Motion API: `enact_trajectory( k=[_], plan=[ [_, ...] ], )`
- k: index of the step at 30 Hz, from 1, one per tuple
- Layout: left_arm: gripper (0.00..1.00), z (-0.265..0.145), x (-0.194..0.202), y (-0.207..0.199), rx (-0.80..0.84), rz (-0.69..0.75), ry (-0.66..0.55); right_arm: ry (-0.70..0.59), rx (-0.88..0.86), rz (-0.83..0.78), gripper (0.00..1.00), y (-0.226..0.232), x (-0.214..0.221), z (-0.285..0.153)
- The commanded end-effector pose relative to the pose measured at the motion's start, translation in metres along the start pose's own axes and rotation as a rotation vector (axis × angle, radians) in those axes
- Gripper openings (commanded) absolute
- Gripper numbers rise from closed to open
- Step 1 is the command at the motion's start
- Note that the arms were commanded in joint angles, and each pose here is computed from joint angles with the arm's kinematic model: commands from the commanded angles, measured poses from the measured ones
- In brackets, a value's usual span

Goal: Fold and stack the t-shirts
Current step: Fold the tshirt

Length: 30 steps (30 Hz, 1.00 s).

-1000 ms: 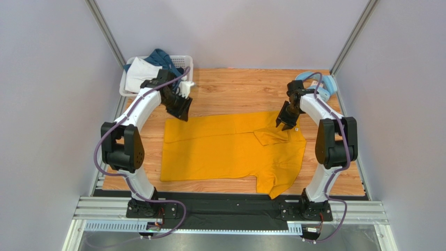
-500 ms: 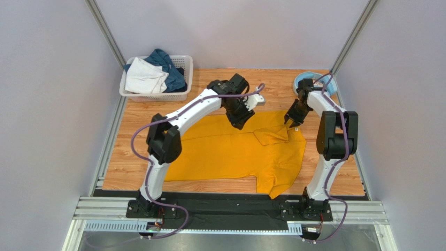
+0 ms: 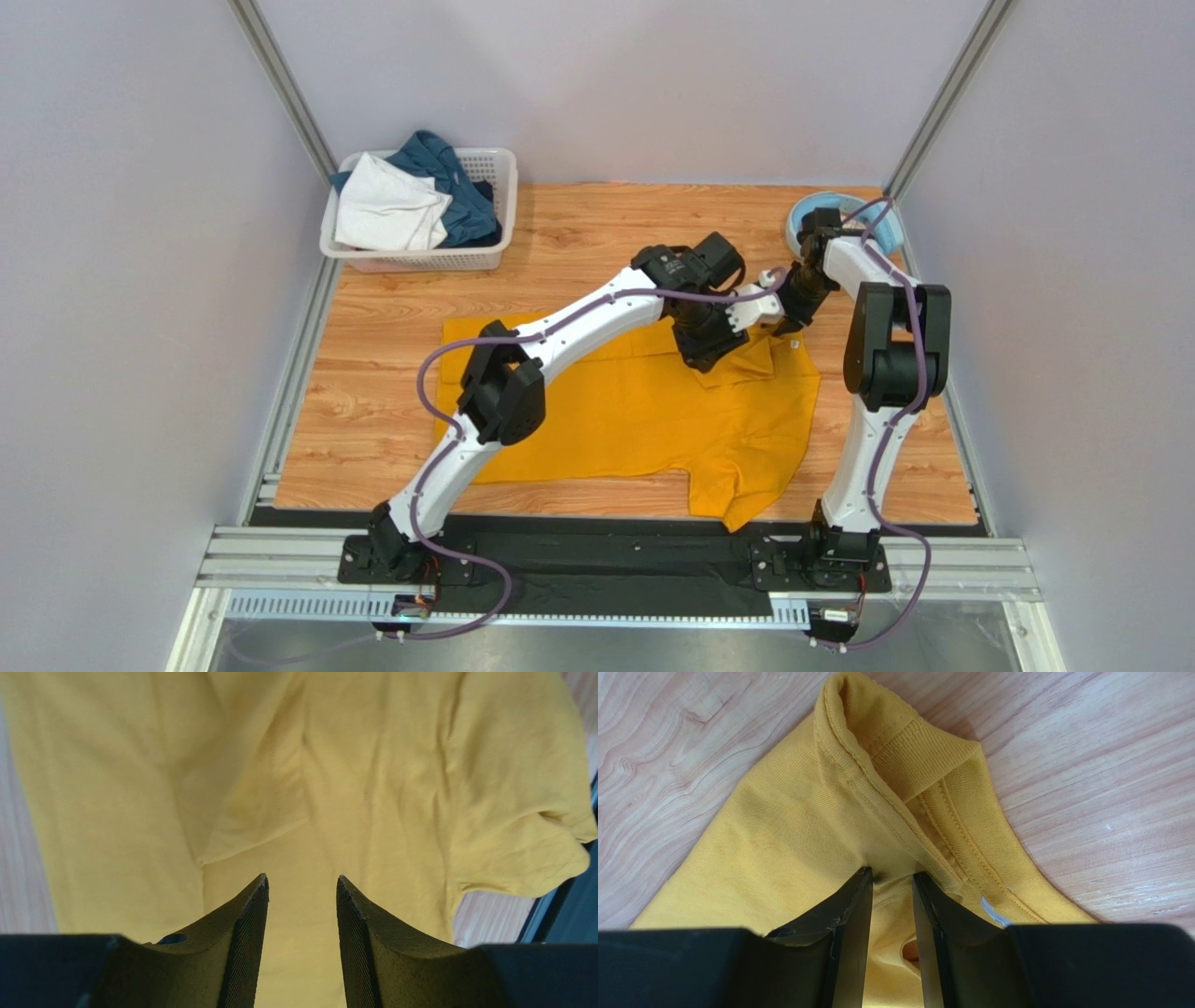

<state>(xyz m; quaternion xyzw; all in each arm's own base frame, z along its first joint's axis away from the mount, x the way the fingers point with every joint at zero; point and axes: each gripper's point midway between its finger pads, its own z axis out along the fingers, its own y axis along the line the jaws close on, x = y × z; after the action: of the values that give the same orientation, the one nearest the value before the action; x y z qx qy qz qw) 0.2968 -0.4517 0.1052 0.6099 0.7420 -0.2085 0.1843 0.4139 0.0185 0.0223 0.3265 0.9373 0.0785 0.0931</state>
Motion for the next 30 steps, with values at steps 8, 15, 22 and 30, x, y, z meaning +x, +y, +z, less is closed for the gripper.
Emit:
enact_trajectory(
  k=[8,15,22,30],
  plan=[
    [0.48,0.039,0.005,-0.022,0.013,0.017,0.028,0.006,-0.03,0.016,0.33,0.002,0.003,0.008],
    [0.47,0.057,0.018,-0.011,-0.033,0.019,0.059,0.014,-0.036,0.016,0.33,0.003,0.005,0.011],
    [0.48,0.067,0.015,-0.006,-0.05,0.028,0.049,0.015,-0.033,0.015,0.33,0.001,0.006,0.011],
    [0.48,0.07,0.01,-0.001,-0.071,0.025,0.029,0.029,-0.036,0.016,0.32,0.0,0.01,0.016]
  ],
)
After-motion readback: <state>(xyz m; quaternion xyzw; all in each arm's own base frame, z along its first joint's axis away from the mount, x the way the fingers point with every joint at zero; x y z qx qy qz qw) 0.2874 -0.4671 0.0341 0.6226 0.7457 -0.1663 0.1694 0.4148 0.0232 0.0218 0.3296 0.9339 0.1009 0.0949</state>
